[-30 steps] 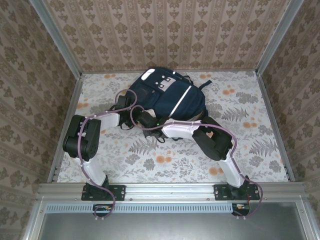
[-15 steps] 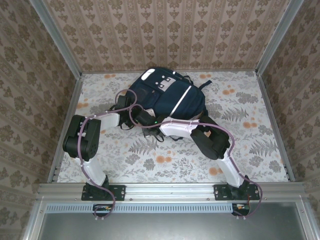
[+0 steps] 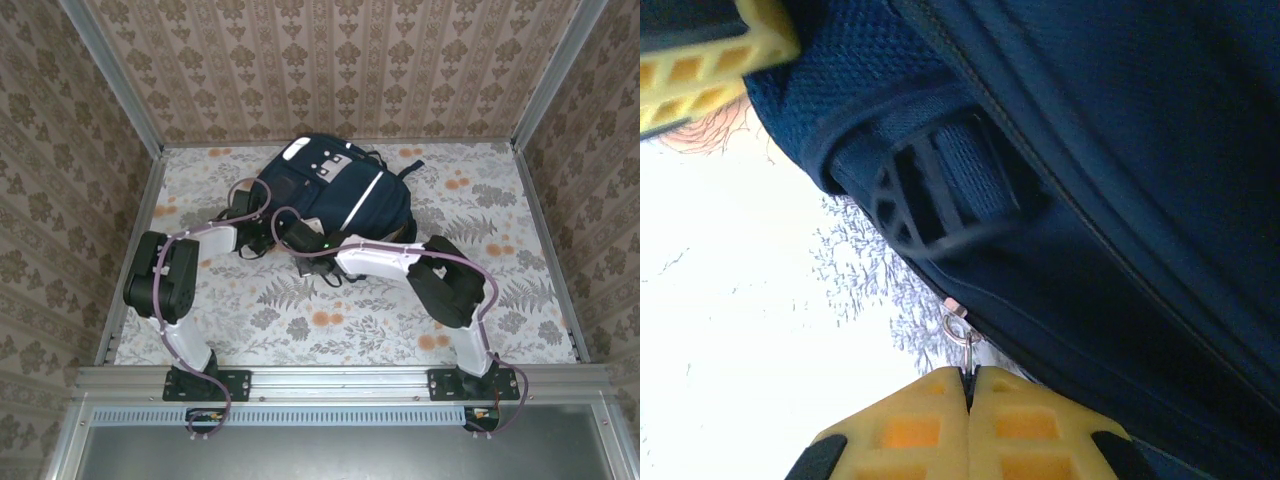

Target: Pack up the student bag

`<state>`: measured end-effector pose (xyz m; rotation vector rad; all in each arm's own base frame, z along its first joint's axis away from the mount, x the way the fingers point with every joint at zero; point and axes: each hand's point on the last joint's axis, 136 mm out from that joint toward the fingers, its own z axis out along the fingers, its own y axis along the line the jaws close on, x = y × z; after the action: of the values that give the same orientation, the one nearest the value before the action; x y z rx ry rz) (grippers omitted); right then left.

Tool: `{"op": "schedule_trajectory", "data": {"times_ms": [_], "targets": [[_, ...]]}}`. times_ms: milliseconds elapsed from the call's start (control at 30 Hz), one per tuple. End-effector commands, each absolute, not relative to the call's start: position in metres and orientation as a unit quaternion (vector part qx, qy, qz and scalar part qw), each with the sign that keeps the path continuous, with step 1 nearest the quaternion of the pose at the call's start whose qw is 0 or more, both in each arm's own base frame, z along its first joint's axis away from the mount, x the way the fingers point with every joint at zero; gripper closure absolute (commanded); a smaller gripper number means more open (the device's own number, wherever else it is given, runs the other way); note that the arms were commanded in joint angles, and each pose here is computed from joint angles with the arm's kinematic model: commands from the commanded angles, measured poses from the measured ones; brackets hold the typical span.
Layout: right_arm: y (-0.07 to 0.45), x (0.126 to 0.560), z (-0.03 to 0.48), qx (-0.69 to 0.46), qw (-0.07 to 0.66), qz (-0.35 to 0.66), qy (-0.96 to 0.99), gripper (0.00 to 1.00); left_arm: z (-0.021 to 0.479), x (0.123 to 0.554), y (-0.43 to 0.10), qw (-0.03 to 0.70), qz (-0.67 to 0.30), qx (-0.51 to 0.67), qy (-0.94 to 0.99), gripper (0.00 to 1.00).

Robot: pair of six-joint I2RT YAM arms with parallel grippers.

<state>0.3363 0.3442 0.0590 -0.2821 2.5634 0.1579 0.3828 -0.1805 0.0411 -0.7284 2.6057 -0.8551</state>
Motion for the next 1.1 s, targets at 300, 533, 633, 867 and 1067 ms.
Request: {"op": "schedule_trajectory", "data": {"times_ms": [300,533,633,867,1067], "targets": [[0.257,0.283,0.085,-0.072,0.261,-0.009,0.963,1.00,0.067,0.391,-0.119,0.200,-0.269,-0.313,0.889,1.00],[0.197,0.269,0.086,-0.053,0.256,-0.055,0.964,1.00,0.062,0.386,-0.079,0.199,-0.247,-0.330,0.889,1.00],[0.174,0.269,0.087,-0.043,0.255,-0.069,0.963,1.00,0.060,0.388,-0.065,0.198,-0.242,-0.335,0.889,1.00],[0.197,0.276,0.096,-0.083,0.267,0.007,0.960,1.00,0.075,0.399,-0.066,0.199,-0.255,-0.315,0.892,0.92],[0.218,0.275,0.096,-0.091,0.269,0.036,0.958,1.00,0.095,0.366,-0.104,0.176,-0.262,-0.296,0.902,0.59]]}}
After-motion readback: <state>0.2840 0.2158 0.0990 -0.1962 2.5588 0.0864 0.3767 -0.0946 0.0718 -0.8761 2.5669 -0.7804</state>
